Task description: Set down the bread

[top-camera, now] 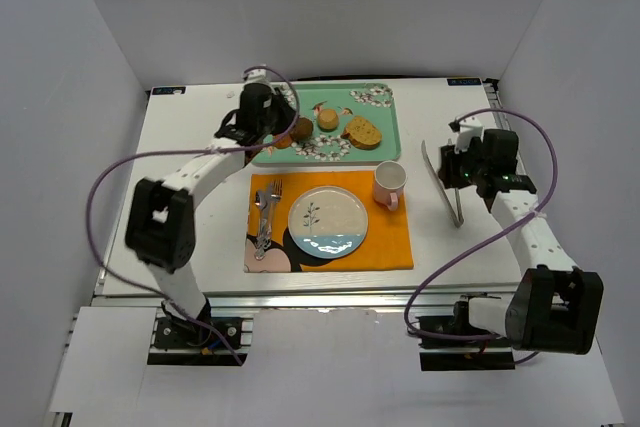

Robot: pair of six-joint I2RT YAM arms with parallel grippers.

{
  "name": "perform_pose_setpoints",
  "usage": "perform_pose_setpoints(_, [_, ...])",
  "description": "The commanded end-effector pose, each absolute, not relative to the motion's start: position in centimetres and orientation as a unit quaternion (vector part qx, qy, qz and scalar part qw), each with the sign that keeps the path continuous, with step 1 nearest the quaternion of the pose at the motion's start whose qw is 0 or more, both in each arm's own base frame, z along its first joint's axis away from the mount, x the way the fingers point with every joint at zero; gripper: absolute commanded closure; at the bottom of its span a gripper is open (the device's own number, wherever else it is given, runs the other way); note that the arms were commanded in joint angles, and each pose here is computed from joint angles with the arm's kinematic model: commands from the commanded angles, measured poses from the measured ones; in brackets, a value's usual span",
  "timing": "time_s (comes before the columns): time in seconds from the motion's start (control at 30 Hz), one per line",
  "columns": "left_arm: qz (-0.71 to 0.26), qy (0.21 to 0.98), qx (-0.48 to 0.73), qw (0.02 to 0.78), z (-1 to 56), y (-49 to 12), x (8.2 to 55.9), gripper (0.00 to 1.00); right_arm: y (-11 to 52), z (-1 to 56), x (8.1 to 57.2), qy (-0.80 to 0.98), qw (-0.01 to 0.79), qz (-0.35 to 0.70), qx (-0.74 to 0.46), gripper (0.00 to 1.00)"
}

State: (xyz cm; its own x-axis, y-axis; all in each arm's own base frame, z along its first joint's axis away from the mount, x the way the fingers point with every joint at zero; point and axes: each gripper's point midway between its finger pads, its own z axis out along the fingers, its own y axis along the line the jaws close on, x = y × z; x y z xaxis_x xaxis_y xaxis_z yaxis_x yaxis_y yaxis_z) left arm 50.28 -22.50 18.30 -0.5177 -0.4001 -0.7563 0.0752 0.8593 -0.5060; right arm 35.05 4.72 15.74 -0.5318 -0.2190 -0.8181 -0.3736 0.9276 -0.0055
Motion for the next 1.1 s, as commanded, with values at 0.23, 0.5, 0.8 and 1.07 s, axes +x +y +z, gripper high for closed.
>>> perform_pose_setpoints(0.23, [-0.213, 0.791, -0.157, 0.551, 21.9, -12.8, 36.4, 0.61, -0.5, 8.9, 34.1, 0.903, 0.359, 0.046, -0.233, 0.12])
perform_pose_setpoints(0.5, [-0.216, 0.783, -0.214, 0.542, 18.1, -9.5, 29.4, 0.27, -2.3, 5.4, 37.3, 0.931, 0.317, 0.015, -0.179, 0.11])
perform_pose_setpoints(0.8, [-0.223, 0.771, -0.245, 0.543, 16.8, -8.3, 27.1, 0.27, -1.8, 2.3, 39.0, 0.941, 0.291, 0.029, -0.168, 0.18])
perform_pose_setpoints(1.07, [-0.221, 0.761, -0.257, 0.553, 17.3, -7.7, 26.8, 0.26, -1.8, 0.4, 36.6, 0.949, 0.258, 0.036, -0.177, 0.56])
